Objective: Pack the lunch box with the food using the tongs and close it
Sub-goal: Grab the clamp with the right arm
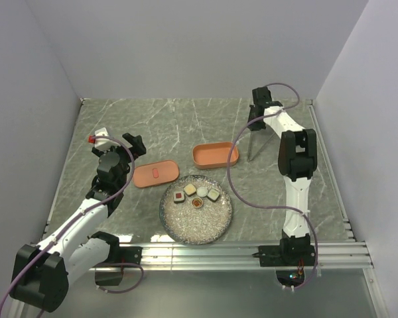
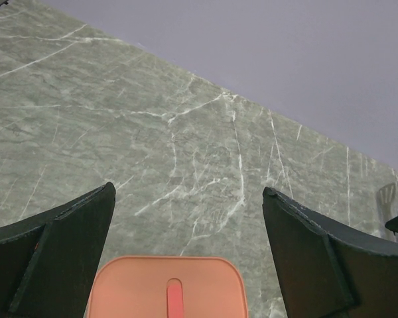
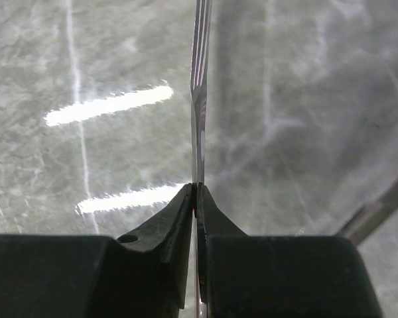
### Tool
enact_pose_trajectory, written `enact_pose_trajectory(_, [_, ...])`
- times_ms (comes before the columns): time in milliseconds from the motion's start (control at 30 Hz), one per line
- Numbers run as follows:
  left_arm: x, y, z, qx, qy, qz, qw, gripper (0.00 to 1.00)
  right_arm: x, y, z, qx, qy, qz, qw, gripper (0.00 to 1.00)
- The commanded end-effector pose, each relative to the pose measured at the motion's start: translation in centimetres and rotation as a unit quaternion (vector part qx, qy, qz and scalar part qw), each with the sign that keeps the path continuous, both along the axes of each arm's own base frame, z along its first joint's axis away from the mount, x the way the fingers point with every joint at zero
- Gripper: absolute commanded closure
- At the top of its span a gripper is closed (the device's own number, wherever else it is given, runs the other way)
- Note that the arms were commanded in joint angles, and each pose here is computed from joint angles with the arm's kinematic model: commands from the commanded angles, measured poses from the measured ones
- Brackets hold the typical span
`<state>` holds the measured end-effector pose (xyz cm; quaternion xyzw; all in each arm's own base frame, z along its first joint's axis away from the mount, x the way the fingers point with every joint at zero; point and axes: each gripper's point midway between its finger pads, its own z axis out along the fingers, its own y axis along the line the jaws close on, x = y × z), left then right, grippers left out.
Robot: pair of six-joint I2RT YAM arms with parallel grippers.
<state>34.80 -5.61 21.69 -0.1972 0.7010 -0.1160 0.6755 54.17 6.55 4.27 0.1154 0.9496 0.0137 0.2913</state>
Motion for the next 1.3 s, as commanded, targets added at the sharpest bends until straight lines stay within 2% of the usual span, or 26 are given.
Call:
enact_pose_trajectory(0, [0.3, 0.0, 1.3, -0.011, -0.021, 0.003, 1.000, 0.01, 0.7, 0.8, 1.3, -0.006, -0.005, 0.020, 1.000, 0.88])
enact_pose_trajectory(200, [0.3, -0.1, 1.3, -0.012, -0.021, -0.002, 1.000, 0.01, 0.8, 1.0, 1.7, -0.002, -0.012, 0.028, 1.000, 0.86])
enact_pose_trajectory(433, [0.1, -0.2, 1.6, -0.014, -0.027, -0.007, 1.000, 0.01, 0.2, 1.4, 3.0, 0.001, -0.036, 0.036, 0.999, 0.70])
enact_pose_trajectory(500, [0.0, -0.2, 1.7, -0.015, -0.030, -0.006, 0.999, 0.01, -0.2, 1.3, 5.0, -0.012, -0.061, 0.032, 0.998, 0.64])
enact_pose_trajectory(533, [0.0, -0.2, 1.7, -0.015, -0.030, -0.006, 0.999, 0.01, -0.8, 1.3, 4.6, -0.019, -0.066, 0.031, 0.997, 0.62])
enact_pose_trajectory(600, [-0.1, -0.1, 1.8, -0.016, -0.033, -0.006, 0.999, 0.01, -1.0, 1.7, 8.0, -0.027, -0.121, 0.027, 0.992, 0.57])
enact_pose_trajectory(633, [-0.2, -0.1, 1.8, -0.017, -0.034, -0.006, 0.999, 0.00, -2.3, 1.7, 7.2, -0.031, -0.114, 0.027, 0.993, 0.56])
enact_pose_trajectory(667, [-0.2, 0.0, 1.9, -0.017, -0.036, -0.005, 0.999, 0.00, -2.7, 1.5, 9.6, -0.034, -0.144, 0.019, 0.989, 0.54])
enact_pose_trajectory(700, [-0.3, -0.1, 1.9, -0.017, -0.036, -0.006, 0.999, 0.00, -2.9, 2.0, 10.5, -0.033, -0.165, 0.018, 0.986, 0.53])
enact_pose_trajectory(733, [-0.3, -0.1, 1.9, -0.018, -0.036, -0.006, 0.999, 0.01, -4.2, 1.7, 9.7, -0.039, -0.158, 0.013, 0.987, 0.52])
enact_pose_trajectory(800, [-0.4, 0.0, 2.0, -0.019, -0.040, -0.006, 0.999, 0.00, -5.0, 1.8, 12.2, -0.033, -0.200, 0.000, 0.979, 0.46])
enact_pose_trajectory(933, [-0.6, 0.0, 2.1, -0.019, -0.042, -0.006, 0.999, 0.01, -7.7, 2.9, 11.2, 0.000, -0.210, 0.000, 0.978, 0.25])
enact_pose_trajectory(967, [-0.6, 0.0, 2.1, -0.019, -0.043, -0.007, 0.999, 0.01, -8.0, 2.9, 11.5, 0.010, -0.216, -0.006, 0.976, 0.16])
enact_pose_trajectory(1000, [-0.6, -0.1, 2.1, -0.021, -0.043, -0.009, 0.999, 0.00, -8.0, 3.1, 11.5, 0.023, -0.222, -0.017, 0.975, 0.13])
enact_pose_trajectory(1033, [-0.6, -0.1, 2.2, -0.021, -0.044, -0.009, 0.999, 0.01, -8.5, 2.9, 10.6, 0.024, -0.217, -0.024, 0.976, 0.01])
enact_pose_trajectory(1267, [-1.1, 0.0, 2.6, -0.026, -0.053, -0.012, 0.998, 0.01, -9.1, 1.2, 8.0, 0.035, -0.188, -0.151, 0.970, 0.00])
